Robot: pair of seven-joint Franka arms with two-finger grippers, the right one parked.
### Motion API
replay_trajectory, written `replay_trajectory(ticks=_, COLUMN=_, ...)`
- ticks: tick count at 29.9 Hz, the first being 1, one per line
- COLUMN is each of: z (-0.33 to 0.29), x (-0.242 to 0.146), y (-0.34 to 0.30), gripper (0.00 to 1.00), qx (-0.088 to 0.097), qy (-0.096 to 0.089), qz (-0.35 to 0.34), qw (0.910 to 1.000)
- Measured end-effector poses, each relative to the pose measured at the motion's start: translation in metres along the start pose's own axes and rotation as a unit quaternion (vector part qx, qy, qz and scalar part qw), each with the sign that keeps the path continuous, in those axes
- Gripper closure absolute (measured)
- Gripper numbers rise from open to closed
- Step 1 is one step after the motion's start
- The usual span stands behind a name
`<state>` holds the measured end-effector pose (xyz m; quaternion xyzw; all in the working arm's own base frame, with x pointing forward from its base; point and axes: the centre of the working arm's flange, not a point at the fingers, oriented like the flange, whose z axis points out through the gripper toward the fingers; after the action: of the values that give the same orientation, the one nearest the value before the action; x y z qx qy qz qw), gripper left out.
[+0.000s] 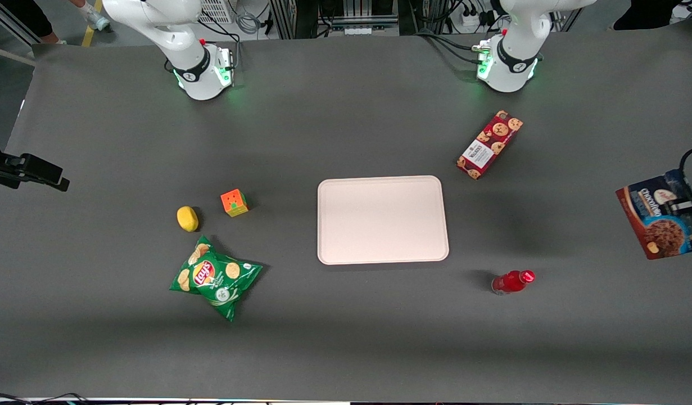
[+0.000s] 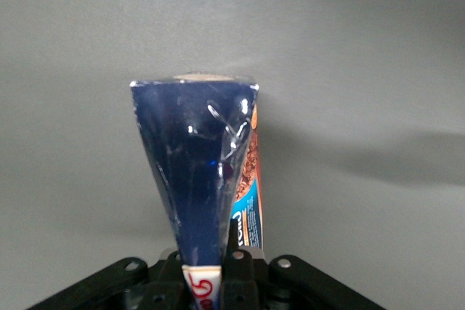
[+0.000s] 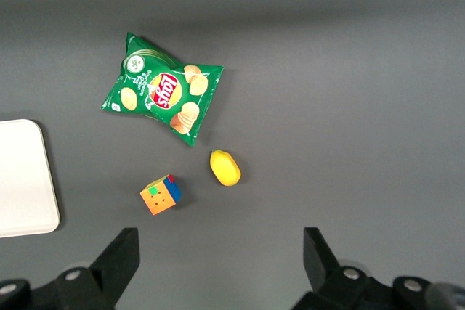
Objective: Place cookie box on tray
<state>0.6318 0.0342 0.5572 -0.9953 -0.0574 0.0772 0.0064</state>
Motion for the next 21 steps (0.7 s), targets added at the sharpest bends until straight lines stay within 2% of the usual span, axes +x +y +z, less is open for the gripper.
replay_trajectory(ticks=7, z=-0.032, x=-0.037, y=0.104, gripper=0.85, qx=-0.014, qy=0.008, qz=0.011, qw=0.9998)
replay_trajectory(ticks=10, z=-0.040, x=-0.059, y=0.157, gripper=0.86, qx=-0.019, qy=0.012, qz=0.013, qw=0.9997)
replay_trajectory(ticks=15, z=-0.030, x=-0.088, y=0.227, gripper=0.86, qx=-0.021, qy=0.003, qz=0.032, qw=0.9992)
replay_trajectory(ticks=21, z=0.016, x=-0.097, y=0.272, gripper=0.87, qx=-0.019, qy=-0.006, qz=0.039, qw=0.9991)
